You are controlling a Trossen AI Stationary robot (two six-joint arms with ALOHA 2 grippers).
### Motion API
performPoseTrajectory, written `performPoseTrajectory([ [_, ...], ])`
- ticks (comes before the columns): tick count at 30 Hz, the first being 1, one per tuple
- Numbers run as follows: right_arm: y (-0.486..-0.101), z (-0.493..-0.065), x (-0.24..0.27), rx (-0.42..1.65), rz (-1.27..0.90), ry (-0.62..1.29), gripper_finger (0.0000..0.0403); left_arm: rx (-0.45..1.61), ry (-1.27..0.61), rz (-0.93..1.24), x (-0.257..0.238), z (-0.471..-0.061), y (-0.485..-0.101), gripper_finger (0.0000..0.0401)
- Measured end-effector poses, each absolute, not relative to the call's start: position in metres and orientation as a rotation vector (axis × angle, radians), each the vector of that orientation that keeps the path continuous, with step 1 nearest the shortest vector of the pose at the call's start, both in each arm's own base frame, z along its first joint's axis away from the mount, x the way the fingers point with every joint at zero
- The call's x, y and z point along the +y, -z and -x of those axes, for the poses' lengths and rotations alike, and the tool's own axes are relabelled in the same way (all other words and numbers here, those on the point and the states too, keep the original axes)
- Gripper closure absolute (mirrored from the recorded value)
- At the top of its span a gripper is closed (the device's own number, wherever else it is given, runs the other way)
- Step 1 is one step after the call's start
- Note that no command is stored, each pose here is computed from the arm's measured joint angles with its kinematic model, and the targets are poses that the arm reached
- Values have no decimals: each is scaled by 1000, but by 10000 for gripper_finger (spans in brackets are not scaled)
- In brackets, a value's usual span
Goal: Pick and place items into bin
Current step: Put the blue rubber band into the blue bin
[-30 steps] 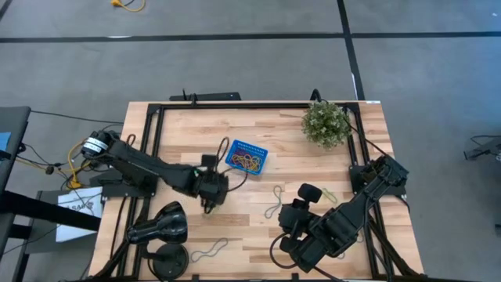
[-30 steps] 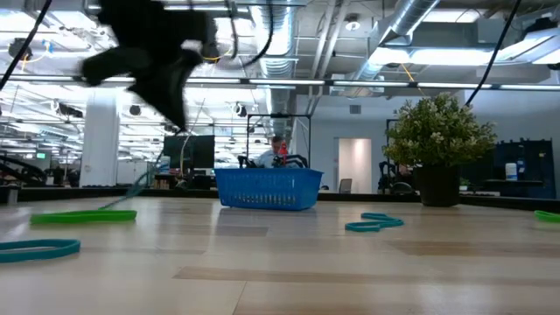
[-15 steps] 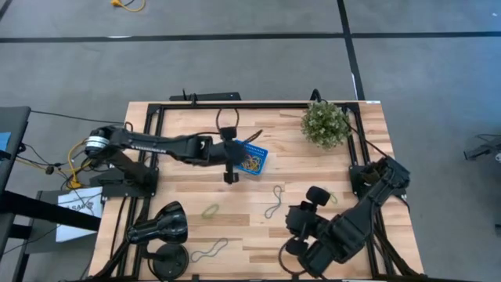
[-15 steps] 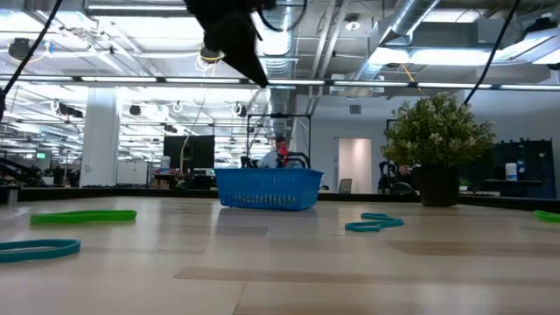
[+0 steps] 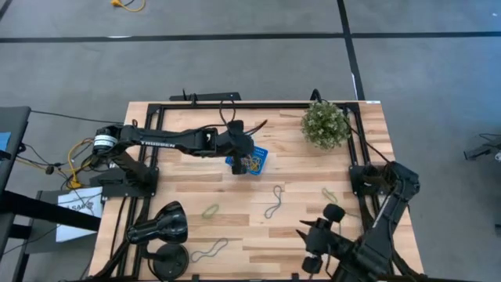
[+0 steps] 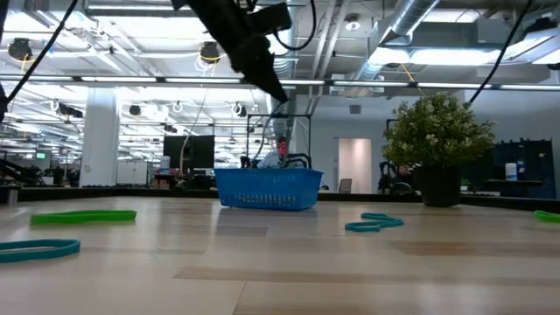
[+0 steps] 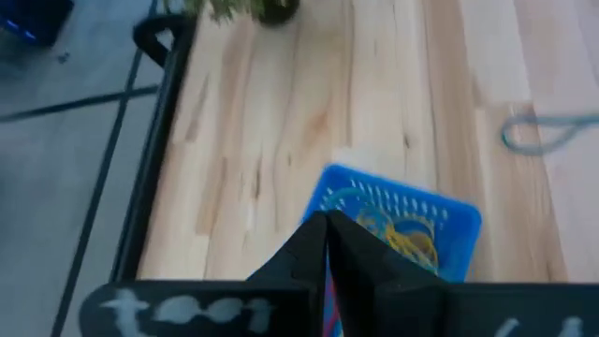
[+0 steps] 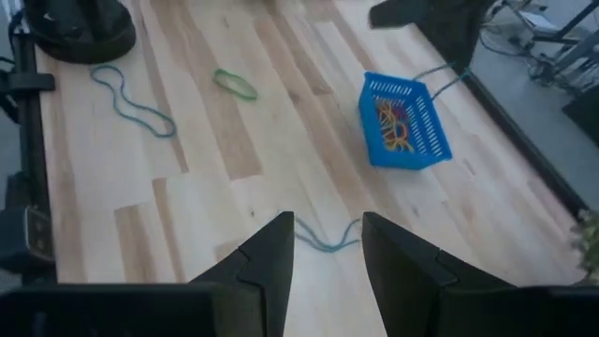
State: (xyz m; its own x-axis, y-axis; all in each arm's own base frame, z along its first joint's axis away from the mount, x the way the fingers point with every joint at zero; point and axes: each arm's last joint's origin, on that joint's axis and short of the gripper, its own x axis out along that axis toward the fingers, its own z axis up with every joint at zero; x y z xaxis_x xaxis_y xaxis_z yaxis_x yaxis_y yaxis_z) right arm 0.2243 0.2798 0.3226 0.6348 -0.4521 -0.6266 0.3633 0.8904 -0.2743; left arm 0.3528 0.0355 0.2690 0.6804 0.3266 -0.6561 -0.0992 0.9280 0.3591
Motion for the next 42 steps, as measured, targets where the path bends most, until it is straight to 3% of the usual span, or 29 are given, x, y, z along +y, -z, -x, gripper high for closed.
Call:
performPoseTrajectory([
  [12, -290, -196, 293, 737, 79, 506, 280, 729, -249, -274, 54, -361, -266, 401],
  [22, -309, -185, 287, 676, 86, 459, 280, 763, -234, -207, 58, -370, -249, 401],
  [32, -348, -174, 229, 537, 99, 482, 280, 803, -189, -185, 58, -383, -221, 401],
  [42, -310, -164, 170, 618, 31, 652, 280, 833, -192, -186, 58, -381, -219, 401],
])
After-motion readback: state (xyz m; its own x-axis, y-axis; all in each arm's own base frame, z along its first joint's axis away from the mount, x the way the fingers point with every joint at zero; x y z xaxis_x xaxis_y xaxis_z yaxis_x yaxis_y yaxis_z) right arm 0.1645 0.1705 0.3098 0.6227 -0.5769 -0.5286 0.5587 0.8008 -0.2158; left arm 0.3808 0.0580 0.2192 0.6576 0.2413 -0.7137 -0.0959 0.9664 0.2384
